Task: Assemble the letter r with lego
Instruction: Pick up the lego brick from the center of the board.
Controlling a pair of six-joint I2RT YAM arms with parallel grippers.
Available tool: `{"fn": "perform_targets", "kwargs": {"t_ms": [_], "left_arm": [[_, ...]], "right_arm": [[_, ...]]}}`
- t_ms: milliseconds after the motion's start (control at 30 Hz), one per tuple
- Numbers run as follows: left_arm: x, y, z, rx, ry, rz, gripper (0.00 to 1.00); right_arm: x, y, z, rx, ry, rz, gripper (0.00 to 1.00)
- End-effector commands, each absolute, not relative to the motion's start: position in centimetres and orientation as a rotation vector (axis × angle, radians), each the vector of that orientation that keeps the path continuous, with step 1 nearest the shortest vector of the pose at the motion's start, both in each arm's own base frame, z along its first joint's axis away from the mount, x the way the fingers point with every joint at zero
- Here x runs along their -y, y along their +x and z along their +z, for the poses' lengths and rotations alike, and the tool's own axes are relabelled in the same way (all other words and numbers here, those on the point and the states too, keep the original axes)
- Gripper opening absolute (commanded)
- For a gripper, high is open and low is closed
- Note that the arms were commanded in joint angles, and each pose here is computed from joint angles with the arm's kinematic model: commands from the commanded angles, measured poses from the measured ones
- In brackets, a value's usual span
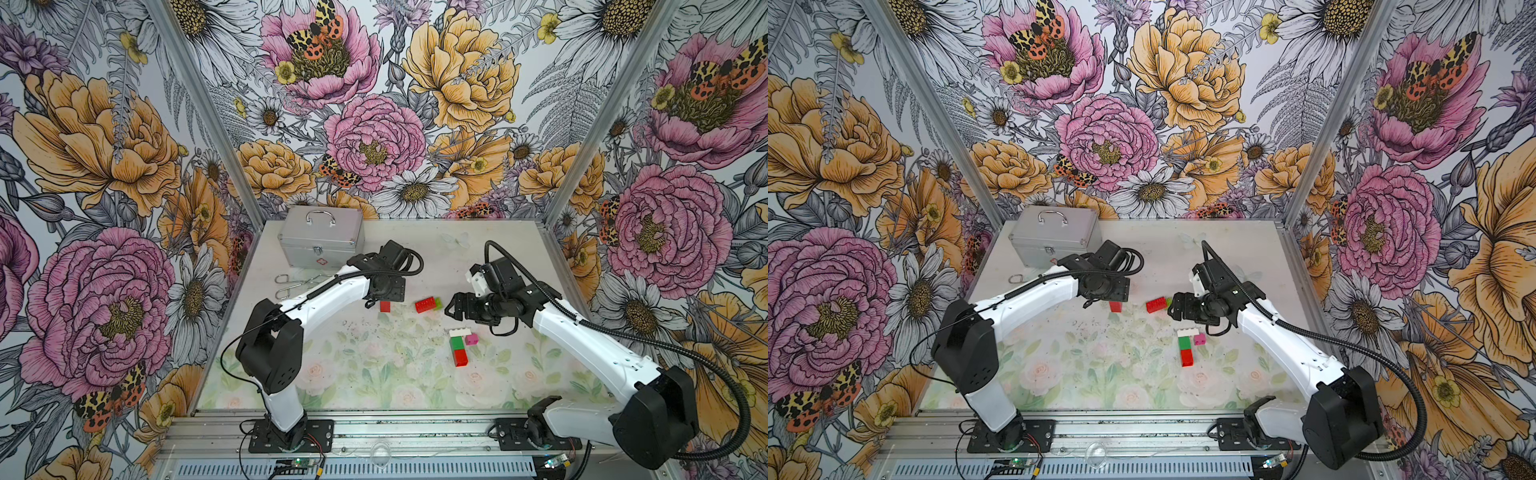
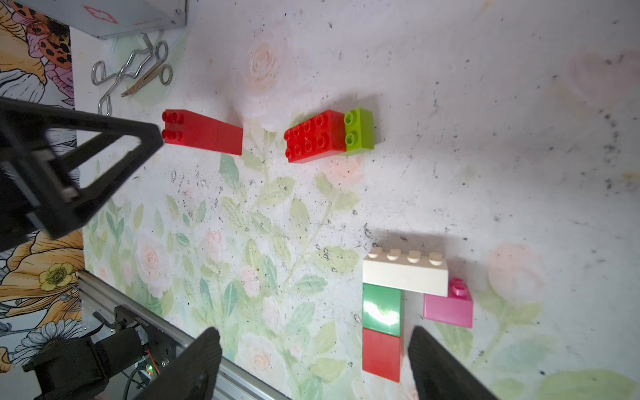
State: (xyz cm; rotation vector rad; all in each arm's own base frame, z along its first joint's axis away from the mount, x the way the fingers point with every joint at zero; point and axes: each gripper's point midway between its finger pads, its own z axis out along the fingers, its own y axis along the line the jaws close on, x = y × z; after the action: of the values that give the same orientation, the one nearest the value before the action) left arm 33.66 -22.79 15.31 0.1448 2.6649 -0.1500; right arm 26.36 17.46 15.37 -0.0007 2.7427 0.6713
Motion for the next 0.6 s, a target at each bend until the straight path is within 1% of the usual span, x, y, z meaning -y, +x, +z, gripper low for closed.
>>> {"fn": "perform_targets", "kwargs": {"t_ms": [0, 67, 133, 200, 367, 467, 567], "left_arm": [[21.0, 33.6, 19.9, -2.536, 0.124, -0.204, 0.79], [19.2, 32.6, 21.0, -2.49, 0.092, -0.228, 0.84], [17.1, 31.5, 21.5, -2.451, 0.029, -0.245, 0.92], [15.4, 30.2, 21.4, -2.415, -0.012, -0.282, 0.98], [12.7, 27.1, 19.8, -2.379, -0.065, -0.304, 0.99], [12.3, 25.8, 18.9, -2.349, -0.076, -0.353, 0.99], [12.0, 24.7, 18.7, -2.306, -0.104, -0.414, 0.99]], "right_arm": [[-16.2, 27.7, 15.6, -2.742, 0.002, 0.479, 0.84], [-16.2, 28.1, 15.4, -2.756, -0.021, 0.372, 0.83], [-16.6, 28.5, 15.0, -2.771, -0.048, 0.277, 0.83], [-17.2, 28.9, 14.4, -2.783, -0.072, 0.189, 0.82], [-19.2, 30.3, 12.8, -2.807, -0.118, 0.029, 0.81], [-20.1, 31.1, 12.3, -2.803, -0.156, -0.1, 0.81], [-21.6, 31.8, 11.6, -2.814, -0.183, -0.147, 0.81]]}}
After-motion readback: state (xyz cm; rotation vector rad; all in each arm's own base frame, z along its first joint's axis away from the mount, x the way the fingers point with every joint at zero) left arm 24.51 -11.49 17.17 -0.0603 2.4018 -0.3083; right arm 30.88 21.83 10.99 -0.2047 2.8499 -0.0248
